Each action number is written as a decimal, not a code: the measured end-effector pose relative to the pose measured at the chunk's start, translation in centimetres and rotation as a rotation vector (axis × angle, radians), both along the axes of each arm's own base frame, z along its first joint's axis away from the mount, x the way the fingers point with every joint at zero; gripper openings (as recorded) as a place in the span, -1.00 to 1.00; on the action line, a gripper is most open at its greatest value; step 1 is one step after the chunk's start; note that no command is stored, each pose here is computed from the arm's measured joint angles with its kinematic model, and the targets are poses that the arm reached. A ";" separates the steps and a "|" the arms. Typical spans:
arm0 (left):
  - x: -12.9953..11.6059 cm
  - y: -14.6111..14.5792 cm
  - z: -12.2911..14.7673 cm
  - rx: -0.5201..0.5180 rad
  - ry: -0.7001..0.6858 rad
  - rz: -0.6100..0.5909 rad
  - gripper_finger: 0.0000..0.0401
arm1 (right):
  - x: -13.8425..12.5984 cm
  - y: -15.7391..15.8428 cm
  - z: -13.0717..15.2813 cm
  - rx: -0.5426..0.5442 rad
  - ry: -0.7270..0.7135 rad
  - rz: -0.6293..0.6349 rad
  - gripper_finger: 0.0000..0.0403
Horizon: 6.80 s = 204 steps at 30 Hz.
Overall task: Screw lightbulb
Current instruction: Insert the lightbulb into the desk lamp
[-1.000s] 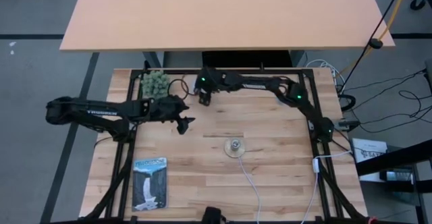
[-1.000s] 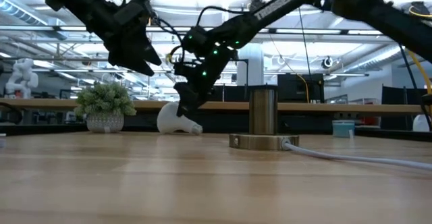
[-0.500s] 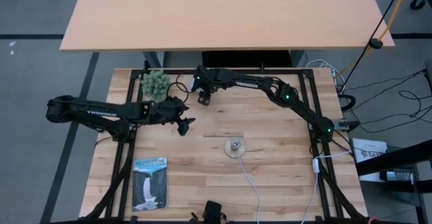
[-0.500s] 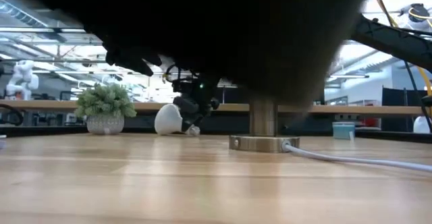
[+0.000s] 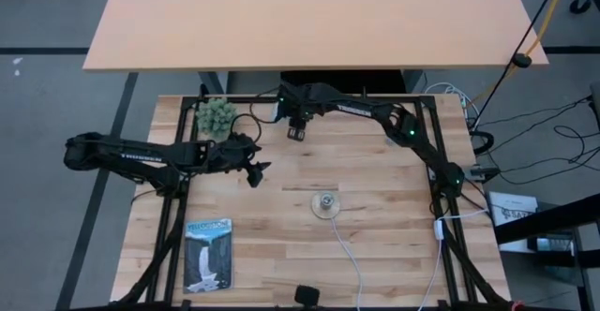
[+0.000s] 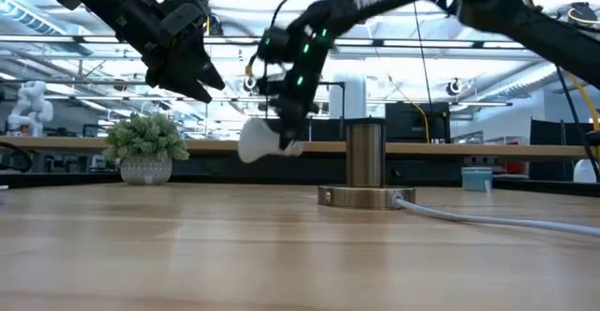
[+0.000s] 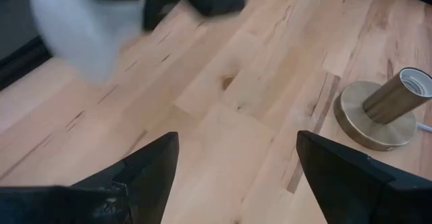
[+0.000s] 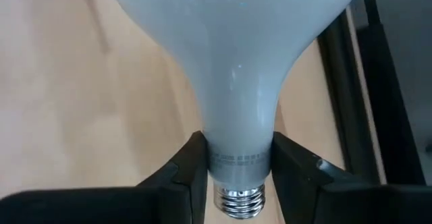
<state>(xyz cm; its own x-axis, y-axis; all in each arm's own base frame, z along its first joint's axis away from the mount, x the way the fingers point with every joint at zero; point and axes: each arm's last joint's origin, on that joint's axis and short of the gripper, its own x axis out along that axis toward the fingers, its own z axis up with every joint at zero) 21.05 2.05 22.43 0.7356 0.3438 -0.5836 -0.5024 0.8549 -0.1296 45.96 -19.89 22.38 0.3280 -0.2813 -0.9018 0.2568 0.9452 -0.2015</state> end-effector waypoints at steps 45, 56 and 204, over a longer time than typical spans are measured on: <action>12.8 -2.7 -7.0 -0.079 -0.236 -0.434 0.53 | -21.4 26.1 -6.8 0.154 -1.190 0.158 -0.42; 13.2 -3.9 -6.6 -0.030 -0.263 -0.597 0.08 | -21.2 28.2 -7.1 0.183 -1.192 0.180 -0.42; 16.7 -4.8 -6.2 -0.199 -0.289 -0.705 -0.52 | -20.0 27.9 -8.1 -0.158 -0.829 0.351 0.05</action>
